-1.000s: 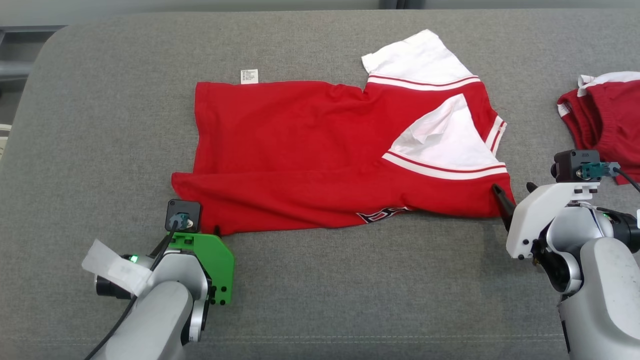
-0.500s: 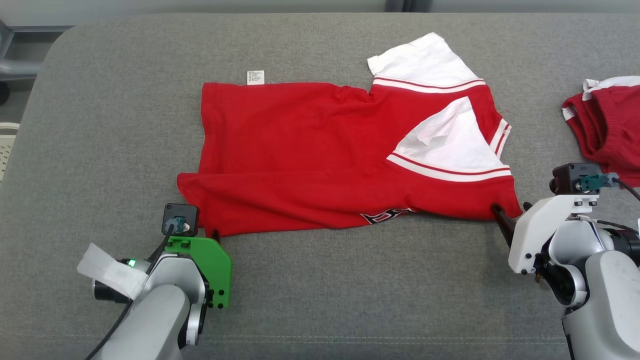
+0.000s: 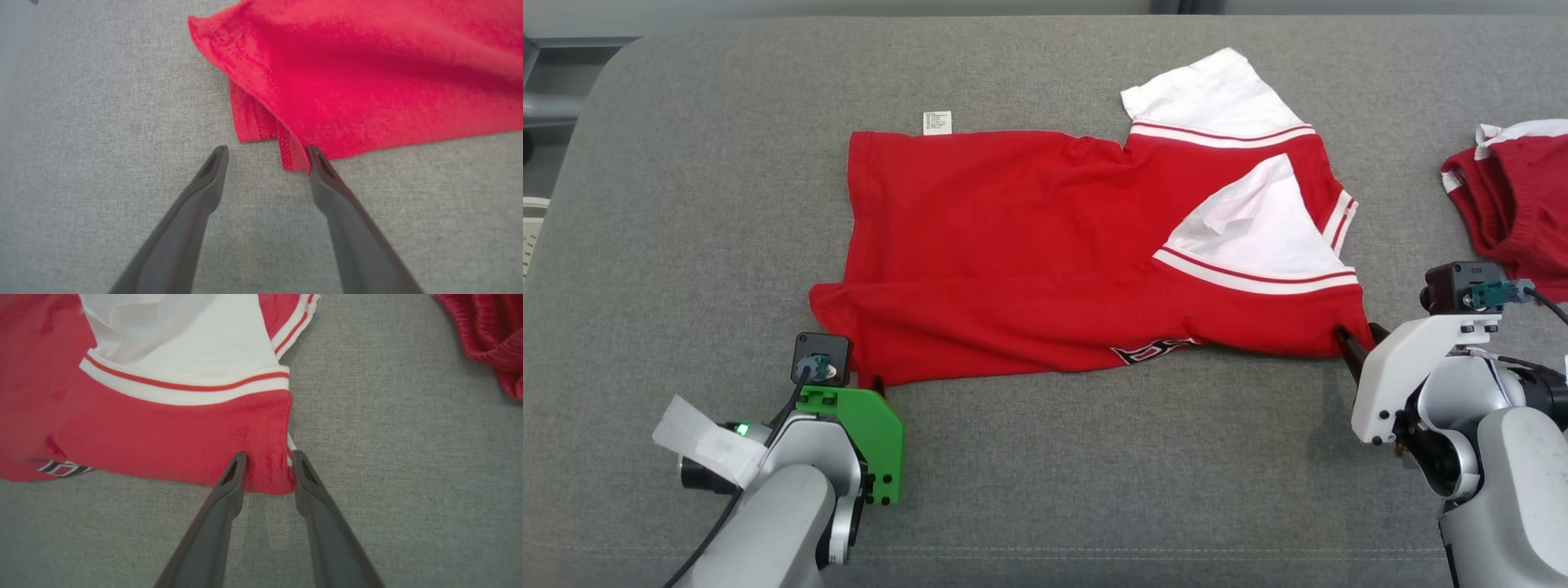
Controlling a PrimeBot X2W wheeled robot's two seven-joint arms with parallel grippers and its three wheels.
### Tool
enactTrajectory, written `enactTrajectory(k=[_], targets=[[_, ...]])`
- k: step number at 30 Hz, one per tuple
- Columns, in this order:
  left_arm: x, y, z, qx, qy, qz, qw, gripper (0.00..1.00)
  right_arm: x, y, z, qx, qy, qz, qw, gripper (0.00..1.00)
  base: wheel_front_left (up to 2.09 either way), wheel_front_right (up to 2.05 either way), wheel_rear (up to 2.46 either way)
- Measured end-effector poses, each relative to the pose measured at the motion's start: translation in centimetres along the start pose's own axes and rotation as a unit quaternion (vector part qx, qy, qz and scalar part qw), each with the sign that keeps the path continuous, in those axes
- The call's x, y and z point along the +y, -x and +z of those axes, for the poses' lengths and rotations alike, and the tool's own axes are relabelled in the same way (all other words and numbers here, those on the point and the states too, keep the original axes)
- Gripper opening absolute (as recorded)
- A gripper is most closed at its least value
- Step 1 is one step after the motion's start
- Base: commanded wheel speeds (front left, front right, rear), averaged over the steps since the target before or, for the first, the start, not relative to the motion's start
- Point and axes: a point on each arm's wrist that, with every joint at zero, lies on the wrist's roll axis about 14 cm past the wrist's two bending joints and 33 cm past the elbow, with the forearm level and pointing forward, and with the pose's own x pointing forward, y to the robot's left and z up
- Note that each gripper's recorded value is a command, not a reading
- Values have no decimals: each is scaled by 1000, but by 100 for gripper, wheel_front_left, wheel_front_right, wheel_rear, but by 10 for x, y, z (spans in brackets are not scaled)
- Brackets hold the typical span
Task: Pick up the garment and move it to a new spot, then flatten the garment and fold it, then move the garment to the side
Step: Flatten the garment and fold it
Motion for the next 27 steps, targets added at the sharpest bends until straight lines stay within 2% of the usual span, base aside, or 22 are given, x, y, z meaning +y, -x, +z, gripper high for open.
enactTrajectory(k=[2, 5, 8, 9, 10, 11, 12, 13, 16, 27], targets=[[-1, 0, 0, 0, -1, -1, 1000, 89, 0, -1, 0, 1, 1, 0, 1000, 55, 0, 0, 0], [-4, 0, 2, -3, -1, -5, 1000, 65, 0, -1, -1, 2, 1, 0, 1000, 53, 0, 0, 0], [-6, 0, 4, -7, -2, -7, 1000, 49, -1, -1, -1, 1, 0, -1, 1000, 47, 0, 0, 0], [-7, 1, 5, -8, -3, -8, 1000, 44, -1, -1, -1, 1, 1, -2, 1000, 39, 0, 0, 0], [-7, 1, 5, -9, -3, -9, 1000, 32, -1, 0, -1, 1, 1, -3, 1000, 30, 0, 0, 0], [-8, 1, 6, -10, -3, -10, 1000, 25, -2, 0, -1, 1, 1, -3, 1000, 18, 0, 0, 0], [-8, 1, 6, -10, -3, -10, 1000, 9, -2, 0, -1, 2, 1, -4, 1000, 0, 0, 0, 0], [-9, 1, 8, -13, -3, -12, 1000, 0, -3, 0, -2, 3, 1, -4, 1000, 0, 0, 0, 0], [-8, 2, 9, -16, -7, -16, 1000, 0, -5, 0, -2, 6, 3, -6, 1000, 0, 0, 0, 0], [9, 14, 14, -38, -70, -36, 996, 0, -9, 8, -1, 6, 21, 11, 1000, 0, 0, 0, 0]])
